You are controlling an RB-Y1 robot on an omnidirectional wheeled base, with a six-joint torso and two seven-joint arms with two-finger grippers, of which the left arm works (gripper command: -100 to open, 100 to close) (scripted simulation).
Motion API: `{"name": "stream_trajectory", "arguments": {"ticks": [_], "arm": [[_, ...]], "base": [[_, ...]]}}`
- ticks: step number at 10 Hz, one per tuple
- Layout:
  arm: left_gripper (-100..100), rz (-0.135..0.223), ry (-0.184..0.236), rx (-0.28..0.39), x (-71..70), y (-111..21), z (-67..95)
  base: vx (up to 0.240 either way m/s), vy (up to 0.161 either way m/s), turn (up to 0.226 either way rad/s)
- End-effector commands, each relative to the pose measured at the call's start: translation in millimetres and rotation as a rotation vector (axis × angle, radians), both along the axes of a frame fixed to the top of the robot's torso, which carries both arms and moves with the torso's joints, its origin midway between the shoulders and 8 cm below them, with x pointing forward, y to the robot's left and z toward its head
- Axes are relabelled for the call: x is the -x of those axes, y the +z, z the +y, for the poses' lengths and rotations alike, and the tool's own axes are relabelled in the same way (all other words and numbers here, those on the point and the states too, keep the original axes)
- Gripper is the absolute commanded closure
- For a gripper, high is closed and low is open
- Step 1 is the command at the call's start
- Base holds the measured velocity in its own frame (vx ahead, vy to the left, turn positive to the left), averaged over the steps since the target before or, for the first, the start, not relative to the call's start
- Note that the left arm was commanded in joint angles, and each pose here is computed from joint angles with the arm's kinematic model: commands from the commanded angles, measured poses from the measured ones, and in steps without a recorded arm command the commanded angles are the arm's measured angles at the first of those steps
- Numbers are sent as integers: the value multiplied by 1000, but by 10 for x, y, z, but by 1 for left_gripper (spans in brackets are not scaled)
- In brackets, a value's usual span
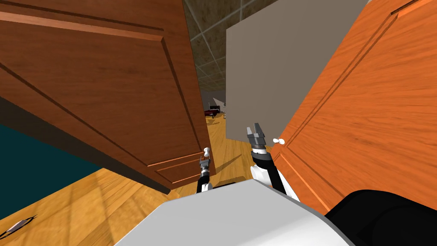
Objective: Push the door open
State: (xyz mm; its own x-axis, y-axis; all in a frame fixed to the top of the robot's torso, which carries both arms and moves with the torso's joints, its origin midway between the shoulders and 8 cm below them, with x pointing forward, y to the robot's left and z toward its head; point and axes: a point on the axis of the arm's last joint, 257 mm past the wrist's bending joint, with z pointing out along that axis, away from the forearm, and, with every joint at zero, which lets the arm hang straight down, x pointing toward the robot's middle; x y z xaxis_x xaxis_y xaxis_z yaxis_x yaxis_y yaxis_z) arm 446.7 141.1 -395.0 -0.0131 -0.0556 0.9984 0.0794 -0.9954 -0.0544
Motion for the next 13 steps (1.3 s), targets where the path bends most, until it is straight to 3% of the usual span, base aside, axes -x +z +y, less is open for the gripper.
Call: {"name": "stream_trajectory", "arguments": {"ticks": [1, 2, 3, 8, 9, 13], "arm": [[-100, -3, 0, 22, -16, 28, -87], [-100, -1, 0, 13, 1, 13, -50], [100, -1, 0, 13, 1, 13, -50], [100, -1, 0, 13, 1, 13, -50], [100, 5, 20, 6, -21, -7, 70], [100, 4, 72, 5, -75, 5, 297]], "base": [[179, -8, -30], [78, -4, -6], [-11, -5, -19], [-14, -1, -1], [97, -40, 24], [171, -67, 46]]}}
